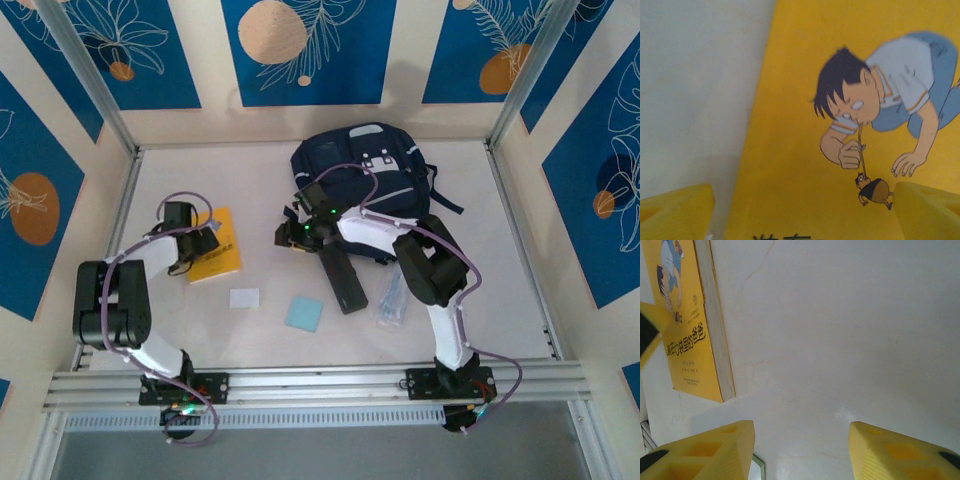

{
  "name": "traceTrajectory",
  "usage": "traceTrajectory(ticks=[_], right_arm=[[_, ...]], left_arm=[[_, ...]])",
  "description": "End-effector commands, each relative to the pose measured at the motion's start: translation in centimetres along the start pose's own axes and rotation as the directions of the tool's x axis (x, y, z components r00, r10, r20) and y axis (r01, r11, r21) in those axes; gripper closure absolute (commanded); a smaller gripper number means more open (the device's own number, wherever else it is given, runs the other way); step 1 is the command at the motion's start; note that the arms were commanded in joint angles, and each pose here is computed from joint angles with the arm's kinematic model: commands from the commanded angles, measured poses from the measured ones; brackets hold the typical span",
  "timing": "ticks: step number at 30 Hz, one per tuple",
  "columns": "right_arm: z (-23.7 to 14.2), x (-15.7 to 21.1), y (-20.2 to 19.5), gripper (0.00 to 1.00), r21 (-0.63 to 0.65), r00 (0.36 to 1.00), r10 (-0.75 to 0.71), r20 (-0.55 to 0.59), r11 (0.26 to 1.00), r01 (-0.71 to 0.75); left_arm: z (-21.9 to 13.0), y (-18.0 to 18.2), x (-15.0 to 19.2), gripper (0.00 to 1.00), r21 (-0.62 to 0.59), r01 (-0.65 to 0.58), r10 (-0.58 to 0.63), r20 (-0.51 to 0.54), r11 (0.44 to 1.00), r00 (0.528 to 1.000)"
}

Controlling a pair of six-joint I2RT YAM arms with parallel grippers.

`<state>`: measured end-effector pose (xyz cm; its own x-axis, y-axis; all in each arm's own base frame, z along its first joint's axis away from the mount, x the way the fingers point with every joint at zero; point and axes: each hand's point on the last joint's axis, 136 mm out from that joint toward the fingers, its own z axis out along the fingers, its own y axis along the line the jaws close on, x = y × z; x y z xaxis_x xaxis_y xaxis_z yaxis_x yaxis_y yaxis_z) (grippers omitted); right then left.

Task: Pack the student bag
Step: Move the book to the center of the table.

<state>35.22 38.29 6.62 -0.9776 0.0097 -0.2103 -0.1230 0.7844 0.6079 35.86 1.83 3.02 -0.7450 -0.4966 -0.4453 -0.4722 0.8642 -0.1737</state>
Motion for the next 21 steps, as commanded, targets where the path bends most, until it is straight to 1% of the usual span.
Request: traceTrajectory(ticks=[1, 4, 9, 12, 17, 21], right_arm=[[0.1, -0.3, 1.4, 0.49, -0.033, 1.0, -0.005, -0.016, 0.999, 0.005], [0.3, -0.5, 1.9, 0.51, -0.043, 1.0, -0.014, -0.024, 0.999, 0.013], [1.4, -1.3, 1.9, 0.52, -0.042, 0.998, -0.053, -0.018, 0.998, 0.053], [2.3, -1.8, 1.9, 0.52, -0.031, 0.996, -0.086, -0.02, 0.996, 0.086], [3.5, -2.7, 1.8, 0.52, -0.013, 0.995, -0.102, -0.021, 0.995, 0.102], [4.6, -2.9, 1.4, 0.52, 0.008, 0.994, -0.101, -0.039, 0.995, 0.101]], left_arm=[[1.0, -1.9, 0.9, 0.12, 0.105, 0.023, -0.017, -0.054, 0.994, 0.998], [1.5, -3.4, 2.0, 0.22, 0.168, 0.016, 0.001, -0.101, 0.986, 0.995], [2.4, -6.5, 4.9, 0.37, 0.242, -0.039, 0.079, -0.16, 0.97, 0.984], [2.6, -8.5, 6.5, 0.4, 0.273, -0.079, 0.133, -0.188, 0.959, 0.973], [2.6, -11.2, 8.4, 0.4, 0.32, -0.126, 0.201, -0.214, 0.939, 0.956], [2.4, -13.0, 9.6, 0.4, 0.352, -0.133, 0.223, -0.231, 0.927, 0.947]])
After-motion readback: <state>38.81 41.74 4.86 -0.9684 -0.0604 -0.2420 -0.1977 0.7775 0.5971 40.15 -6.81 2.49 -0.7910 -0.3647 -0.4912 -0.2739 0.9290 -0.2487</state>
